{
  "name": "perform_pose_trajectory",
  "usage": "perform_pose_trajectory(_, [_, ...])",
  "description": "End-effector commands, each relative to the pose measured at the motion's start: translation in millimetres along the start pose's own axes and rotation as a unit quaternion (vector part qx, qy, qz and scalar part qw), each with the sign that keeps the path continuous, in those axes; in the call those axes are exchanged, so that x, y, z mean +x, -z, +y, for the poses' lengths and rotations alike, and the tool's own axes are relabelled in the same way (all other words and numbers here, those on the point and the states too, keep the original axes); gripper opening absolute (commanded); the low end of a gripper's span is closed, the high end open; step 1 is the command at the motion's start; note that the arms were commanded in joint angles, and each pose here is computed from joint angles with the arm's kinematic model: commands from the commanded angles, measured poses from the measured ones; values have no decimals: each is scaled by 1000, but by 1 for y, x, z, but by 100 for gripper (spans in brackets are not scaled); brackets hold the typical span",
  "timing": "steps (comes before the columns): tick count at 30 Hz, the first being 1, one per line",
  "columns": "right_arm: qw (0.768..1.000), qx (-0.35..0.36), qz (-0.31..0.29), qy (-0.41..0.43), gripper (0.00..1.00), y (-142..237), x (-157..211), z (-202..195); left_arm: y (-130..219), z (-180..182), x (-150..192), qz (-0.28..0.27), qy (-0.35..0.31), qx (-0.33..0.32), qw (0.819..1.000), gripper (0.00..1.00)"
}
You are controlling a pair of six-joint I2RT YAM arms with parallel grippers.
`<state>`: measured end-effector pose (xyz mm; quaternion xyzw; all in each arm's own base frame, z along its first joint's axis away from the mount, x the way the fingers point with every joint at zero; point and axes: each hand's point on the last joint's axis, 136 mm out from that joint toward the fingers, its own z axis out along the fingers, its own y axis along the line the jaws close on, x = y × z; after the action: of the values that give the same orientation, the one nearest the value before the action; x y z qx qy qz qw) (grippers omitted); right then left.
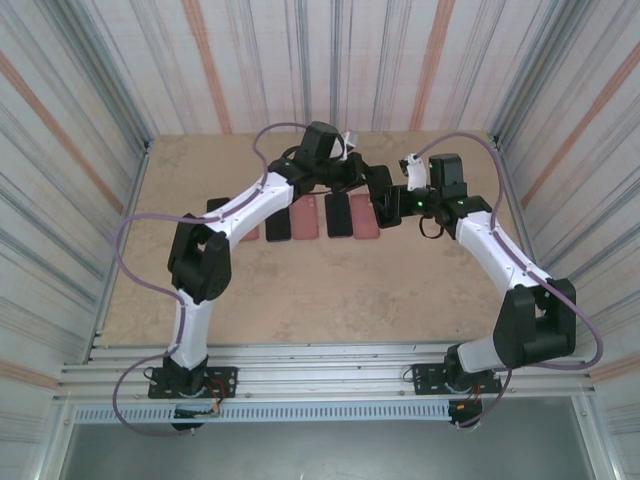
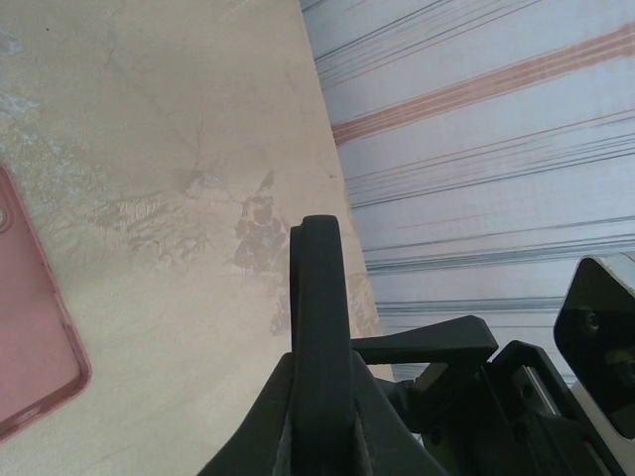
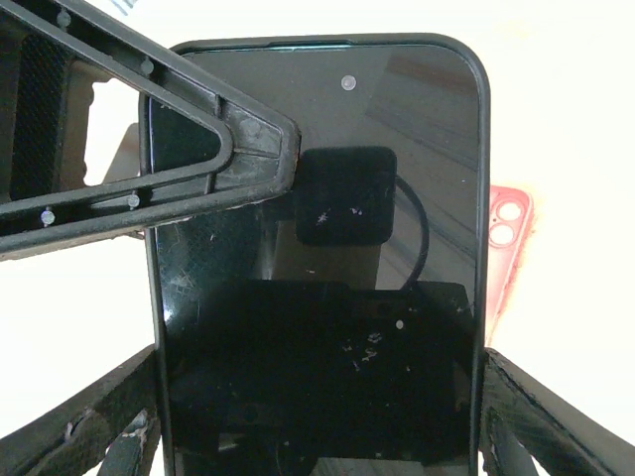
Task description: Take the phone out of the phone case
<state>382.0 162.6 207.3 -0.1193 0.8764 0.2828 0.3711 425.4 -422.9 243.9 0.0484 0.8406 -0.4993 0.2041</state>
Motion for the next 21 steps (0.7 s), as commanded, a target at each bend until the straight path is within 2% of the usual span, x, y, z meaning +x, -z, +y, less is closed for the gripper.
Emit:
perform_pose_trajectory(1, [999,-9,-31,-2,74,8,-11,12,14,-17,-18,-10,-9,45,999,1])
perform_pose_trajectory(4, [999,-10,-37,-8,88,5,-11,14,27,-16,-26,-18,-8,57,998,1])
perform_pose_trajectory(6, [999,-8,-39,-11,90,6,-12,16,38,-16,-33,-25,-10,64,998,0])
perform_pose_trajectory(15, [995,-17,-72,-63,92,4,-17,33,101,-4,-65,-58,-20,85,994,0])
perform_pose_trajectory(19, [991,-38,-89,-92,90,-4,-16,40,117,-7,-73,-80,-37,97,991,1])
perform_pose_trajectory(21, [985,-52,-106,-128,87,-7,-19,40,120,-5,-78,-92,-24,97,991,1])
